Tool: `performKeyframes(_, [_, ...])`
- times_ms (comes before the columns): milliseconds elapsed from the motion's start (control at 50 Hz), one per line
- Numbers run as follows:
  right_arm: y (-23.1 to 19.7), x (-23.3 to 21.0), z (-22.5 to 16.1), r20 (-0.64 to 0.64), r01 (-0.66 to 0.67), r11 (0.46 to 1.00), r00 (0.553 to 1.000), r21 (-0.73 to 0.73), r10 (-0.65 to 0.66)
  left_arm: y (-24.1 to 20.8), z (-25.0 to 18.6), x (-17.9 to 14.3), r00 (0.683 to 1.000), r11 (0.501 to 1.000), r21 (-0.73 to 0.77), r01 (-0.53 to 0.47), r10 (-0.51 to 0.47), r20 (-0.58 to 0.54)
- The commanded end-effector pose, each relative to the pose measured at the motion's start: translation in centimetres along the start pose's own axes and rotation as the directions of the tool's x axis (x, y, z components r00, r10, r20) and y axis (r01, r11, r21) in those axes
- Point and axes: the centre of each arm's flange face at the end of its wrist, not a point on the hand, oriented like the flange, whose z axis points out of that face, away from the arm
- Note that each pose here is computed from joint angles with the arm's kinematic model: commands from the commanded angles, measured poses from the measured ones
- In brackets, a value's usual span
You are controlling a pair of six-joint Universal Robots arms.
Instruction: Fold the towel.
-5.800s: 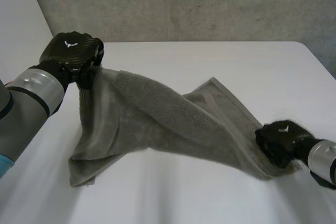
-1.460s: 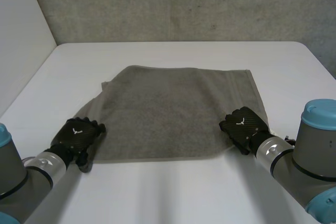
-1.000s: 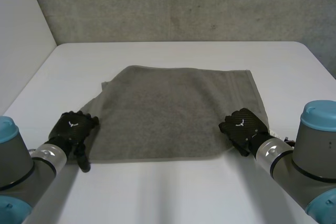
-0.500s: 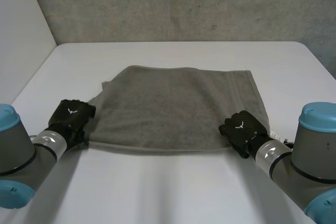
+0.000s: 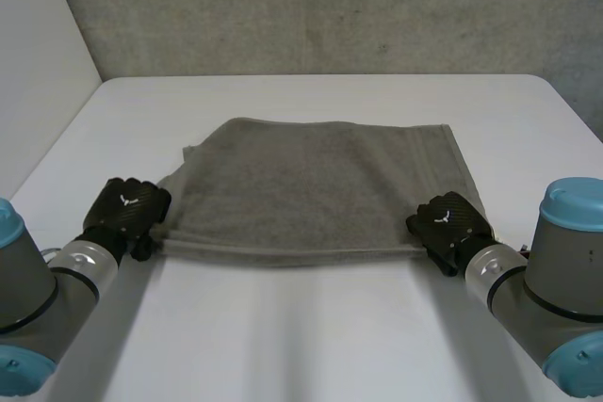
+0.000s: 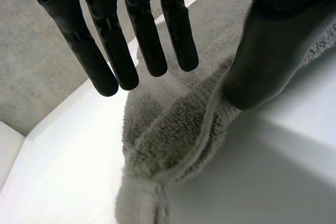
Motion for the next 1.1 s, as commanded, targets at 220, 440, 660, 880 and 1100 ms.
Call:
performKeyframes(220, [0.0,-0.4,0.0,0.011,0.004,1.0,1.0,0.001,-0.004,0.3,-0.3,0.8,1.0,1.0,0.017,-0.016,0.016,-0.012])
performKeyframes(440, [0.2,-0.7,0.1,0.021,0.005,1.0,1.0,-0.006,-0.005,0.7,-1.2,2.4,0.998,1.0,-0.004,-0.018,0.018,-0.063])
performKeyframes(660, [0.4,-0.7,0.2,0.024,0.007,1.0,1.0,-0.011,-0.006,0.8,-0.8,2.2,0.998,1.0,-0.001,-0.021,0.02,-0.053])
performKeyframes(880, [0.4,-0.7,0.2,0.023,0.005,1.0,1.0,-0.012,-0.005,1.7,-0.5,2.5,0.998,0.999,-0.032,-0.023,0.021,-0.067])
performKeyframes(1100, [0.4,-0.7,0.2,0.023,0.007,1.0,1.0,-0.012,-0.006,2.1,-0.5,2.5,0.991,0.992,-0.041,-0.117,0.114,-0.071])
